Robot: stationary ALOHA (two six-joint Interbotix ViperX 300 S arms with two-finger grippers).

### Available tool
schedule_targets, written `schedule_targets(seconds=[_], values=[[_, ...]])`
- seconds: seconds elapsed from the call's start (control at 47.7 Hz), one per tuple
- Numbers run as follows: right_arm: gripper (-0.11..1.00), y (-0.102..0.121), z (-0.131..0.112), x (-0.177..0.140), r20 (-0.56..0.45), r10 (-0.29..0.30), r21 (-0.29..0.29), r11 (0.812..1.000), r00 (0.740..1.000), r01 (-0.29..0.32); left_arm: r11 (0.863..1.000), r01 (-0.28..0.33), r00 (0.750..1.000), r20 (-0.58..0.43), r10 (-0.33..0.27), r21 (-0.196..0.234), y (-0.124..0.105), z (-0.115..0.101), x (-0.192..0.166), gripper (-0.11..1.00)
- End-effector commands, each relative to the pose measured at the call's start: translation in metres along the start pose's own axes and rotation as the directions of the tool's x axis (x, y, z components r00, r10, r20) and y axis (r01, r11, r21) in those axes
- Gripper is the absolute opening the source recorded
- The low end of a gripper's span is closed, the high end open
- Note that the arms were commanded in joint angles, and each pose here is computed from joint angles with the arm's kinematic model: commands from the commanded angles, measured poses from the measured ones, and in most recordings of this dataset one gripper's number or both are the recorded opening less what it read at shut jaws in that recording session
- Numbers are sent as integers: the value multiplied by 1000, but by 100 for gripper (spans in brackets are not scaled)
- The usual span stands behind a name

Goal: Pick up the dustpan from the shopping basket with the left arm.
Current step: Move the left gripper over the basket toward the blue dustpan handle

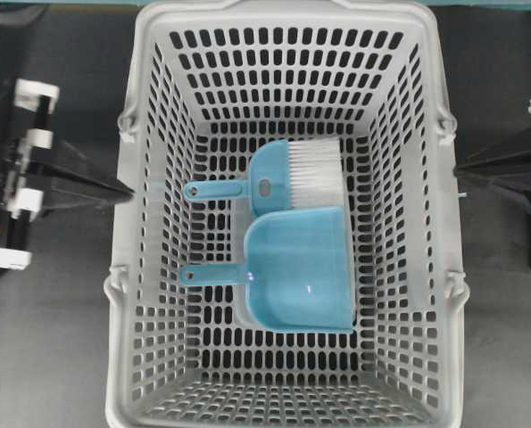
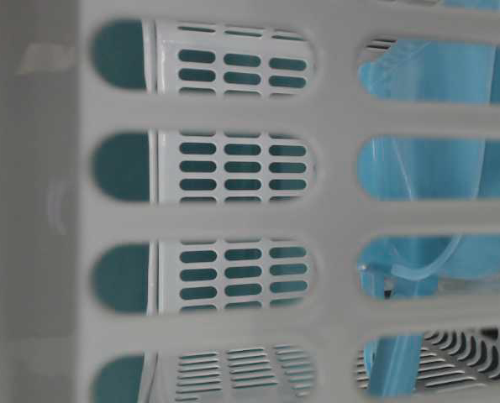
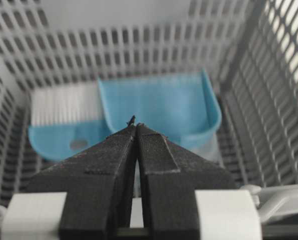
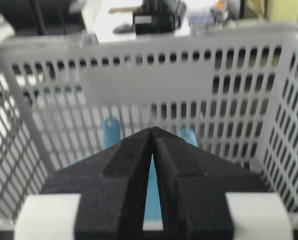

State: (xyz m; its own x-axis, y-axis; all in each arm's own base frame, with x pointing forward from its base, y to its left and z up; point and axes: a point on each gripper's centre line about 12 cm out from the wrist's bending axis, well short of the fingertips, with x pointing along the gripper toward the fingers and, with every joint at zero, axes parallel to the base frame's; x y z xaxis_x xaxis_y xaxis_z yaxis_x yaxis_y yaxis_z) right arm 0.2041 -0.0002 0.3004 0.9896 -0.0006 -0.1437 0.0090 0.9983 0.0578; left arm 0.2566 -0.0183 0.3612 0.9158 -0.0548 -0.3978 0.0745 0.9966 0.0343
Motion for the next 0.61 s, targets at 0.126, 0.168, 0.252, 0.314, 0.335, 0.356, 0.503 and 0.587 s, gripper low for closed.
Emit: schedule_targets(seconds=[0.126,0.168,0.252,0.314,0.335,0.356,0.503,0.587], values=[[6,0,7,1,-8,-1,0,1000,1000,1,1000,6,988,-155,-5,6,-2,28,23,0],[15,0,7,1,-8,-1,0,1000,1000,1,1000,5,983,-183,-3,8,-2,29,29,0],[39,0,6,1,-12,-1,3,1000,1000,1,1000,7,970,-244,-5,7,-2,31,40,0],[58,0,6,1,-14,-2,5,1000,1000,2,1000,7,958,-285,-4,7,-2,30,49,0],[64,0,6,1,-12,-3,5,1000,1000,3,1000,6,954,-299,-3,9,-2,30,51,0],[69,0,6,1,-12,-1,5,1000,1000,1,1000,6,951,-310,-3,9,-2,30,53,0],[80,0,5,1,-17,-2,5,1000,1000,2,1000,5,911,-412,-4,3,-3,30,74,9],[78,0,6,1,-12,-3,5,1000,1000,3,1000,6,879,-478,-2,6,-4,26,90,33]])
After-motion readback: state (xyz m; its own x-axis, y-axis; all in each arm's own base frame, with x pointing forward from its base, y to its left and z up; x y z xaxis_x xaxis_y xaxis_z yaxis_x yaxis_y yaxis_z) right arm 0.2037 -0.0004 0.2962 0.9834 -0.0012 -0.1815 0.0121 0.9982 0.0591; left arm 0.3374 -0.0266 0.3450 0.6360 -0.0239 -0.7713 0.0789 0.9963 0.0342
